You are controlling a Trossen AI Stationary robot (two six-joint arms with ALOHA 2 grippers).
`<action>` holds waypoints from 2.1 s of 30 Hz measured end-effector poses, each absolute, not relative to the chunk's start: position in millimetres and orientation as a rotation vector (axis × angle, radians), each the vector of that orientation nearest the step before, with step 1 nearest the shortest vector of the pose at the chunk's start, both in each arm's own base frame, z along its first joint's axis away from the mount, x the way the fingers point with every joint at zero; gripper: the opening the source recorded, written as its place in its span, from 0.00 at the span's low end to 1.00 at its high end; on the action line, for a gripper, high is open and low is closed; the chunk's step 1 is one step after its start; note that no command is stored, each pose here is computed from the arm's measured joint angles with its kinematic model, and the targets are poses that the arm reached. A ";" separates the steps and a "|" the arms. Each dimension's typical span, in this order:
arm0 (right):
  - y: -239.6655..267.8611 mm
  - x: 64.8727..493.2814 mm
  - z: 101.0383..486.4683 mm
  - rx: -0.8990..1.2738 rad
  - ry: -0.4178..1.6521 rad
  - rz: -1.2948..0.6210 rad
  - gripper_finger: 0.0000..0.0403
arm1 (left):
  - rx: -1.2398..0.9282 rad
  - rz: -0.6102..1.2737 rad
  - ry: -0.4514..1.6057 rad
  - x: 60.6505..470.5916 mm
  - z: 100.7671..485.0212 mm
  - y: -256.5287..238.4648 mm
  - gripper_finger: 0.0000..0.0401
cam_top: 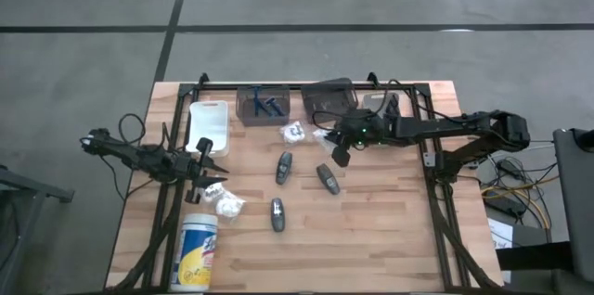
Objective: Pick & Place Travel size toiletries
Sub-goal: Put the white cotton pack into the right black bin
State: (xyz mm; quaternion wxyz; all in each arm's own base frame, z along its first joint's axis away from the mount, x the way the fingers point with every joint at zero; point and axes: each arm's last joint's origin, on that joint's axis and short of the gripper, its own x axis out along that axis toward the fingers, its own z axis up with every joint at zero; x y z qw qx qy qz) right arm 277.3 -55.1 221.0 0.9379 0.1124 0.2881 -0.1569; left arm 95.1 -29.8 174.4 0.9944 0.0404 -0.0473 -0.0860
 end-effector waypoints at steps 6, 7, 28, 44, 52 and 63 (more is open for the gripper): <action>-57.6 278.5 227.7 0.185 0.572 -0.313 0.03 | 0.081 -0.172 -0.095 95.1 174.4 -29.8 0.22; -59.6 278.8 229.2 0.180 0.566 -0.317 0.04 | 0.081 -0.173 -0.095 95.1 174.4 -29.8 0.22; -111.5 271.0 250.9 0.162 0.511 -0.465 0.03 | 0.081 -0.172 -0.096 95.1 174.5 -29.7 0.22; -146.8 256.6 255.6 0.177 0.451 -0.591 0.03 | 0.081 -0.173 -0.096 95.1 174.5 -29.8 0.22; -159.8 255.7 253.3 0.165 0.402 -0.635 0.07 | 0.081 -0.173 -0.096 95.1 174.5 -29.8 0.22; -194.4 263.4 214.8 0.167 0.458 -0.706 0.03 | 0.081 -0.172 -0.096 95.1 174.5 -29.7 0.22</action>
